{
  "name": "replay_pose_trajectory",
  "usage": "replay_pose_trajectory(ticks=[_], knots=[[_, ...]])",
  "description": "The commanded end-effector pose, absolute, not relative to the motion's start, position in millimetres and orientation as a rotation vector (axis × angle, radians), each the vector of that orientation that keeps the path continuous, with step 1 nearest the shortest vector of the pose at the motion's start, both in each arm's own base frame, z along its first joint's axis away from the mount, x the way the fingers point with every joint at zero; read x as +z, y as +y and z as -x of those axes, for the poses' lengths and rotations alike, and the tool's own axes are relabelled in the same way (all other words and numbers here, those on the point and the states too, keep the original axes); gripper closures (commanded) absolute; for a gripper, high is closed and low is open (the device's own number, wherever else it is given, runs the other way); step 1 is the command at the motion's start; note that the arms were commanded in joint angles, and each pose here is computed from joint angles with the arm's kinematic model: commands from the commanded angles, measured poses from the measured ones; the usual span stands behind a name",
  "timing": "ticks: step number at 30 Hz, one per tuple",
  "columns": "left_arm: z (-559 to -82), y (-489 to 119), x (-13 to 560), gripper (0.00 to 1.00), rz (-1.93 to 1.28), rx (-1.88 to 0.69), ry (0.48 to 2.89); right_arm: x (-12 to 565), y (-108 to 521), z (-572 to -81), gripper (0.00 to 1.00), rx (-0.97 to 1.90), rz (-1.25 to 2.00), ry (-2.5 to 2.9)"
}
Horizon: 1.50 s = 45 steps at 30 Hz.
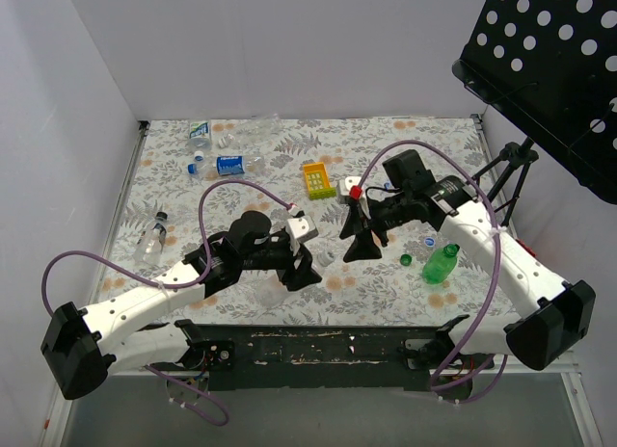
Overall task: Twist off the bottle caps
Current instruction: Unscrew the bottle cap from the plastic bottle.
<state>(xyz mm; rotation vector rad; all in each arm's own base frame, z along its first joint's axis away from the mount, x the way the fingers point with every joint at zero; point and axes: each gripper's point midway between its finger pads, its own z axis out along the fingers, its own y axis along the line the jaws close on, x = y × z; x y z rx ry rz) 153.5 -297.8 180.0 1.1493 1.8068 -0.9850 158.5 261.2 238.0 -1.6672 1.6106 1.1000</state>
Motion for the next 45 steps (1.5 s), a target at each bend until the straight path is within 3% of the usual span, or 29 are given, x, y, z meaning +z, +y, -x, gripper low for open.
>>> replay_pose_trajectory(ticks=[1, 20, 26, 45], knots=[[-157.8, -297.6, 191.6, 1.00, -1.115, -0.967, 1.762, 261.4, 267.8, -159.5, 0.33, 1.265, 1.550, 1.622], [-171.9, -296.7, 194.7, 1.00, -1.058, -0.903, 1.755, 269.8, 281.9, -196.4, 0.36, 1.424, 1.155, 1.942], [-176.6, -297.7, 193.2, 1.00, -1.044, -0.889, 1.762, 269.8, 284.7, -199.4, 0.32, 1.451, 1.066, 2.003], [-185.2, -302.8, 192.8, 1.00, -1.003, -0.881, 1.795, 251.6, 299.9, -201.2, 0.27, 1.393, 1.093, 2.096]])
